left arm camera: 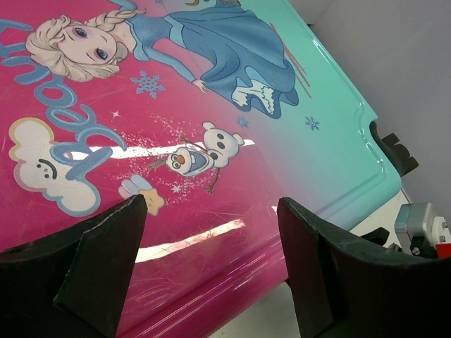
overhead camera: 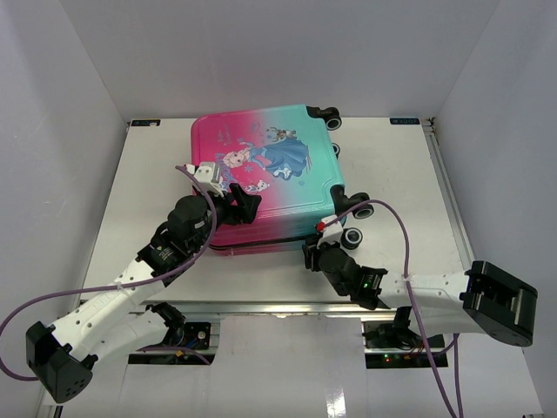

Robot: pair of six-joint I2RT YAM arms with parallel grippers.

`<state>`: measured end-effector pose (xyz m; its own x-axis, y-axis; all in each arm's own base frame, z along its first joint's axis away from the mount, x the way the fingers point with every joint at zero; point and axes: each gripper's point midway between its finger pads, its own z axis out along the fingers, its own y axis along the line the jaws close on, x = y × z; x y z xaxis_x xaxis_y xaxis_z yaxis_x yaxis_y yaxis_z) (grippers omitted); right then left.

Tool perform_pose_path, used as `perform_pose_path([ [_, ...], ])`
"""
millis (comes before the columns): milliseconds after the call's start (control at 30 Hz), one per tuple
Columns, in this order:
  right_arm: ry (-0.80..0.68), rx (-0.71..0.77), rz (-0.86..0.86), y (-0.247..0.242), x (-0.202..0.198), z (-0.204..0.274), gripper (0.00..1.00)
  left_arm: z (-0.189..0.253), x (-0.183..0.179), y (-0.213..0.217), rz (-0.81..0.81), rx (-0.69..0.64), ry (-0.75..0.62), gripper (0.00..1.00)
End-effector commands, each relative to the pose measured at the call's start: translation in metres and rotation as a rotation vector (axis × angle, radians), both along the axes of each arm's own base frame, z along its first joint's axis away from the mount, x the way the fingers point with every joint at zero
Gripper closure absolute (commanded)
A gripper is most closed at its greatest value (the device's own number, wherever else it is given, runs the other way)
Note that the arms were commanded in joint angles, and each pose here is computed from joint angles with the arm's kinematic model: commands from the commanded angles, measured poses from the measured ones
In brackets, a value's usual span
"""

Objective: Pack the luggage

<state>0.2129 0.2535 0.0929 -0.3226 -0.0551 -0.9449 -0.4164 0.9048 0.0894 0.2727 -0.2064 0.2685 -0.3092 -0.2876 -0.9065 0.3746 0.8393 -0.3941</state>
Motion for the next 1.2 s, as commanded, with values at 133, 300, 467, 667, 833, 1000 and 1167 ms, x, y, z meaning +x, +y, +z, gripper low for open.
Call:
perform_pose_path([
  [133, -0.078, 0.056, -0.118, 0.001, 0.016, 0.027, 0.57, -0.012, -0.007, 0.003, -0.013, 0.024, 0.029, 0.14],
  [300, -0.087, 0.06, -0.112, 0.004, 0.015, 0.031, 0.58, -0.012, -0.008, 0.002, -0.018, 0.024, 0.027, 0.14],
  [467, -0.083, 0.077, -0.1, 0.009, 0.013, 0.042, 0.57, -0.011, -0.01, 0.002, -0.02, 0.019, 0.023, 0.14],
  [667, -0.049, 0.079, -0.082, 0.014, 0.009, 0.046, 0.56, -0.008, -0.013, 0.004, -0.021, 0.009, 0.014, 0.14],
  [833, -0.039, 0.088, -0.054, 0.018, 0.007, 0.048, 0.54, -0.008, -0.014, 0.003, -0.025, 0.008, 0.013, 0.14],
  [1000, -0.033, 0.087, -0.038, 0.021, 0.005, 0.048, 0.53, -0.007, -0.016, 0.003, -0.028, 0.005, 0.009, 0.14],
  [1167, -0.024, 0.089, 0.007, 0.025, 0.002, 0.048, 0.52, -0.007, -0.016, 0.004, -0.027, 0.006, 0.008, 0.14],
])
